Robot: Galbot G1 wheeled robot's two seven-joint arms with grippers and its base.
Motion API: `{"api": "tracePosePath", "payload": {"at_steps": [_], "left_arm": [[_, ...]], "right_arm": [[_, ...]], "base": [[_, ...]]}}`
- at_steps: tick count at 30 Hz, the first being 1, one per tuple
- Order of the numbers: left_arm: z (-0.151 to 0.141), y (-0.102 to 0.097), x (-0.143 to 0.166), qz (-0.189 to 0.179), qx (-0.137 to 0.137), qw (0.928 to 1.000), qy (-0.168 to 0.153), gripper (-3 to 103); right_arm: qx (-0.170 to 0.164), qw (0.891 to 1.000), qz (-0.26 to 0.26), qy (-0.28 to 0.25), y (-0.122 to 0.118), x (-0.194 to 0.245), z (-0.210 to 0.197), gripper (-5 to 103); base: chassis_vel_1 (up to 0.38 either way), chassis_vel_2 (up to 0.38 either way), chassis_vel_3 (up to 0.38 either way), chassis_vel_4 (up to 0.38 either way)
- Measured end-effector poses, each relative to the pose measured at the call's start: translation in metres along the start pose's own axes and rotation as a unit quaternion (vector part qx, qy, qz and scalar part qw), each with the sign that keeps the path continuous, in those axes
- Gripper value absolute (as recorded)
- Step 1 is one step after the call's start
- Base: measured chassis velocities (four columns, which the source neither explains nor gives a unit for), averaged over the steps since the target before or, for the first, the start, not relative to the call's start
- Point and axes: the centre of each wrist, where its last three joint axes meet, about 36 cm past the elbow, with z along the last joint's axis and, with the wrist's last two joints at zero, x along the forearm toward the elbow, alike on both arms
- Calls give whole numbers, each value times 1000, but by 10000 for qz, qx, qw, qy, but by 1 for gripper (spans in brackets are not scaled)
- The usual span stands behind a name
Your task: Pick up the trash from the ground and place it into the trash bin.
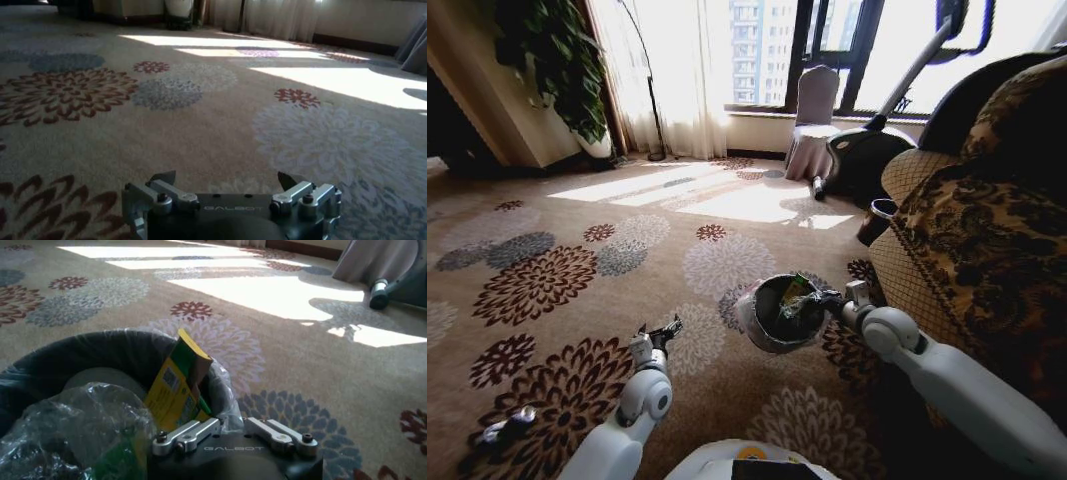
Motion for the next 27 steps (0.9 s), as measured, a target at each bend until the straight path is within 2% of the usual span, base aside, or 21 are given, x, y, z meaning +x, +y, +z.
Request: {"api": "tracePosePath", "payload": {"at_steps": [9, 18, 27], "left_arm": [[16, -7, 2, -119, -36, 9998, 129, 100], [17, -8, -4, -48, -125, 9999, 85, 100], [18, -7, -10, -6, -203, 9997, -111, 100]], "right_arm": [[-28, 10000, -19, -13, -7, 2, 2, 1], [-30, 10000, -55, 4, -12, 0, 6, 1], [-46, 10000, 29, 6, -14, -2, 6, 1]], "base": [[56, 62, 66, 72], [106, 99, 110, 107], [85, 103, 90, 79]]}}
